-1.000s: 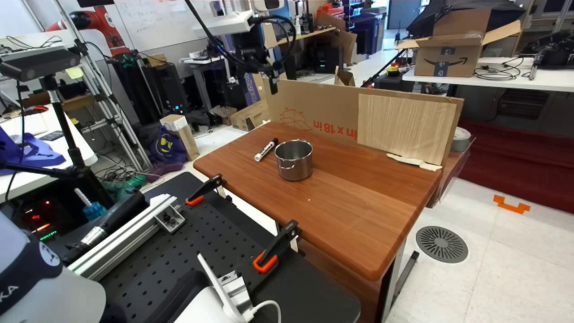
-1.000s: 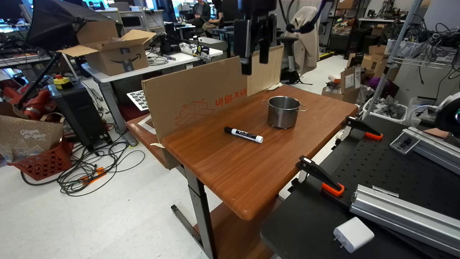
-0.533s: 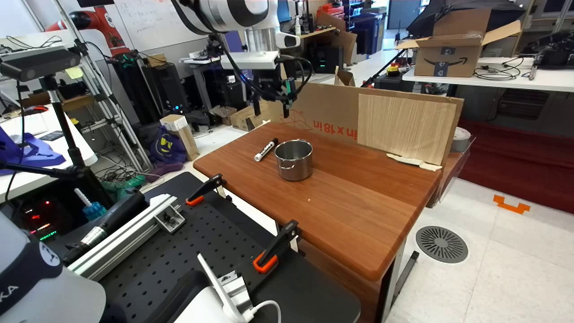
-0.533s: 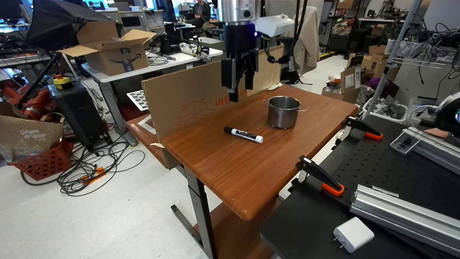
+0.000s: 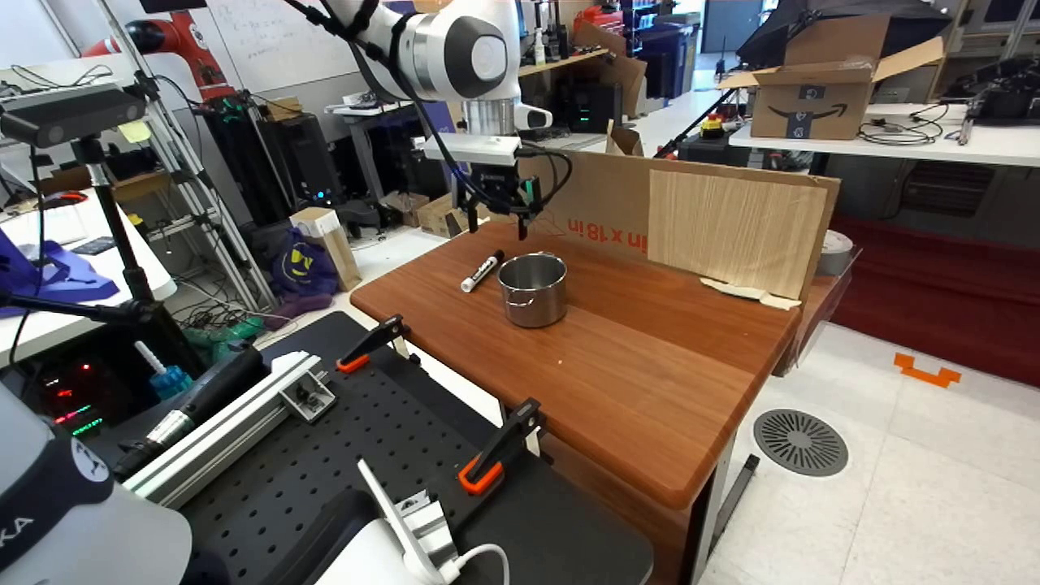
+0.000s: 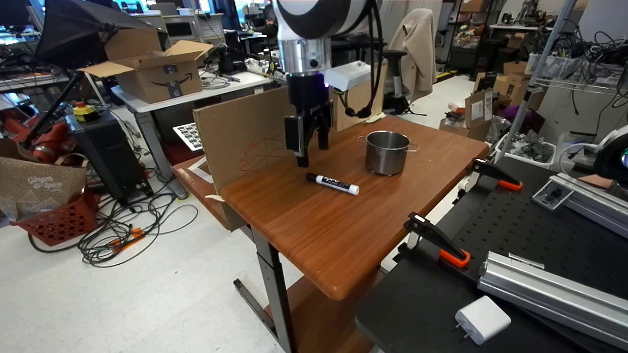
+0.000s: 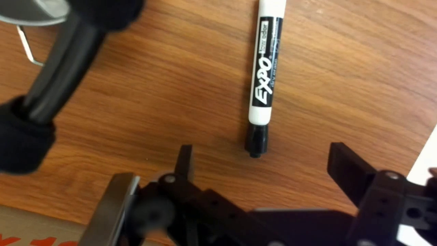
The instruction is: Put the marker in the pot
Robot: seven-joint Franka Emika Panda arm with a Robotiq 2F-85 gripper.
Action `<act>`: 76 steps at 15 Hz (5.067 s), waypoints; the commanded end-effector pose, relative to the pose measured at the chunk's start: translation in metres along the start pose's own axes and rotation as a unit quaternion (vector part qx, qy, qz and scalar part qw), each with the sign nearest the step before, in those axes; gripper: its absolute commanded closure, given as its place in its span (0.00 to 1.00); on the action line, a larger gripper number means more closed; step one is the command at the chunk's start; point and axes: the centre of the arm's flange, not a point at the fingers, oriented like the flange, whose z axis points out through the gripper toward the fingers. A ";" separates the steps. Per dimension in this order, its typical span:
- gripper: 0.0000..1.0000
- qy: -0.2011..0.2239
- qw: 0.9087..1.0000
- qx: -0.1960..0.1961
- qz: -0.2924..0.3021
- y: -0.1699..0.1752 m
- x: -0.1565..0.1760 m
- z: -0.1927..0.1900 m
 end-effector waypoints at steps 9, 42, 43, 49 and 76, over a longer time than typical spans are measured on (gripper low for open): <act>0.42 -0.040 0.999 0.002 -0.013 -0.004 0.021 0.037; 0.95 0.158 0.986 -0.043 0.022 0.007 -0.042 -0.048; 0.95 0.169 0.984 -0.044 0.023 0.006 -0.048 -0.048; 0.95 0.218 0.974 -0.048 0.039 0.010 -0.083 -0.066; 0.95 0.231 0.962 -0.082 0.120 0.097 -0.123 -0.052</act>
